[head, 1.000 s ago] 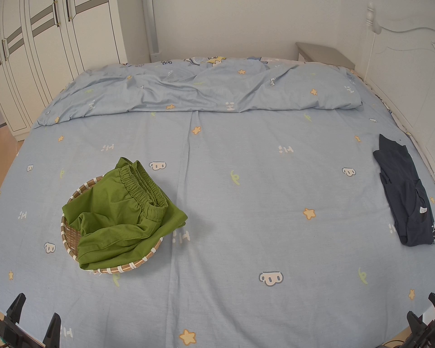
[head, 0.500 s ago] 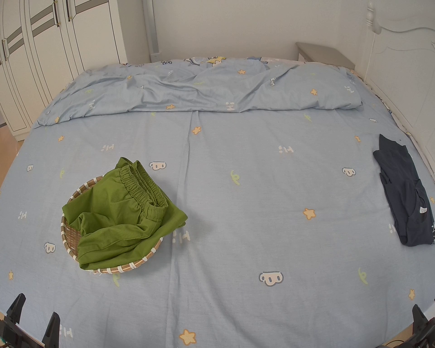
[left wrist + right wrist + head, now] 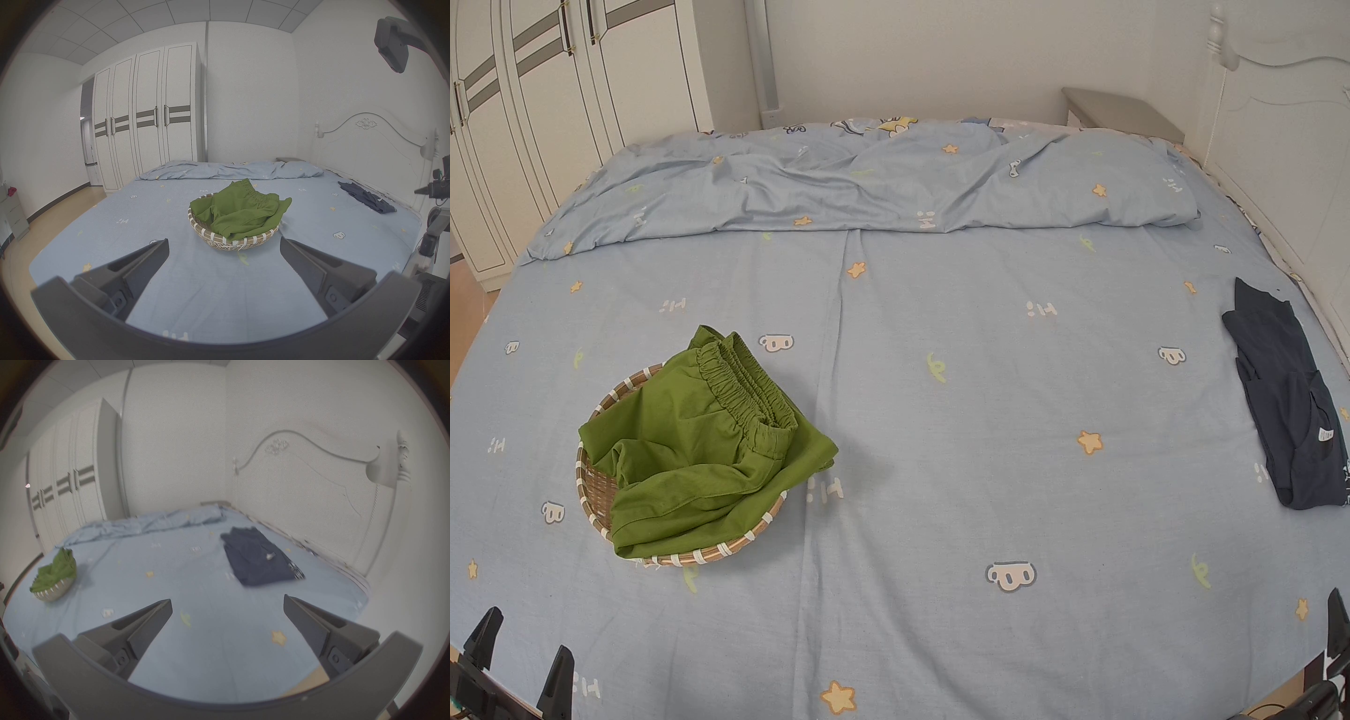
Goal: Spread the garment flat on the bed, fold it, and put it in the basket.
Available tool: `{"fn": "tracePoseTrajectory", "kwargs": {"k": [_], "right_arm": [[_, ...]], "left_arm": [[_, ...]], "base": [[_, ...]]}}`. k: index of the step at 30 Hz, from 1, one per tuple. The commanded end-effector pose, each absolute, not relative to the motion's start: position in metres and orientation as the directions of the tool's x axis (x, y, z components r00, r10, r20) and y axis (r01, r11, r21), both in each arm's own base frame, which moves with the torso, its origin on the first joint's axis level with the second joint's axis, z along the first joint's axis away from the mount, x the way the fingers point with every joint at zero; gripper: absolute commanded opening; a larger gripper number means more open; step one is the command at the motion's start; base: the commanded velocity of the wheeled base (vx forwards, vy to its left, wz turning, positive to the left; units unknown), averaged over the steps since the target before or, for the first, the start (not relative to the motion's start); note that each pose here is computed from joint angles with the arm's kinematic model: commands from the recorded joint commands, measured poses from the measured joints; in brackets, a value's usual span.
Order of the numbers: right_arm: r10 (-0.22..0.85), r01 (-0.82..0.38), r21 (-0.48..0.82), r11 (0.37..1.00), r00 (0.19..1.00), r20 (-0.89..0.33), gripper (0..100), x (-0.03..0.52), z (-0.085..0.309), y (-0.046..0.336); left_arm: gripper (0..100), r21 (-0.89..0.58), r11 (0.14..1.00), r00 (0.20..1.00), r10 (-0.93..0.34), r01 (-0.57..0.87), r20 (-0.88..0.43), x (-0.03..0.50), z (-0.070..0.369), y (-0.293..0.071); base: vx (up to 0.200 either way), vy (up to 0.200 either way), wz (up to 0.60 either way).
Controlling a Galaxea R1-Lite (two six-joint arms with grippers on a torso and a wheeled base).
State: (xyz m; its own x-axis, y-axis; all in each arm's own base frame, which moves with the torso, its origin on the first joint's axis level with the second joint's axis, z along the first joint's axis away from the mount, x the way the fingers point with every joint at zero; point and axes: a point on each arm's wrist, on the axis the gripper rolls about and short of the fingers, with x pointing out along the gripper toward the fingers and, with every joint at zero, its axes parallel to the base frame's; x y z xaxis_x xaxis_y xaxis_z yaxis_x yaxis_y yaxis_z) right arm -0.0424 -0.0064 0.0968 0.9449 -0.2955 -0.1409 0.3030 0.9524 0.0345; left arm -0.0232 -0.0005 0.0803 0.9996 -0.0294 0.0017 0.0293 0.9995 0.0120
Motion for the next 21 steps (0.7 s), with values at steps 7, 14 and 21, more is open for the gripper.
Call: {"fn": "tracePoseTrajectory", "kwargs": {"k": [7,14,21], "right_arm": [[0.000,0.000,0.000,1.000,1.000,-0.014,100,-0.0225,0.0746,0.0000],[-0.002,0.002,0.006,1.000,1.000,-0.009,100,-0.0226,0.0749,0.0000],[-0.009,0.009,0.006,1.000,1.000,0.000,100,-0.0225,0.0761,-0.0001]], "left_arm": [[100,0.012,0.999,1.000,-0.029,0.029,-0.002,-0.0229,0.0756,-0.0005],[100,0.012,0.999,1.000,-0.029,0.029,-0.002,-0.0229,0.0756,-0.0005],[100,0.012,0.999,1.000,-0.029,0.029,-0.002,-0.0229,0.0756,-0.0005]], "base": [[0.000,0.000,0.00],[0.000,0.000,0.00],[0.000,0.000,0.00]]}}
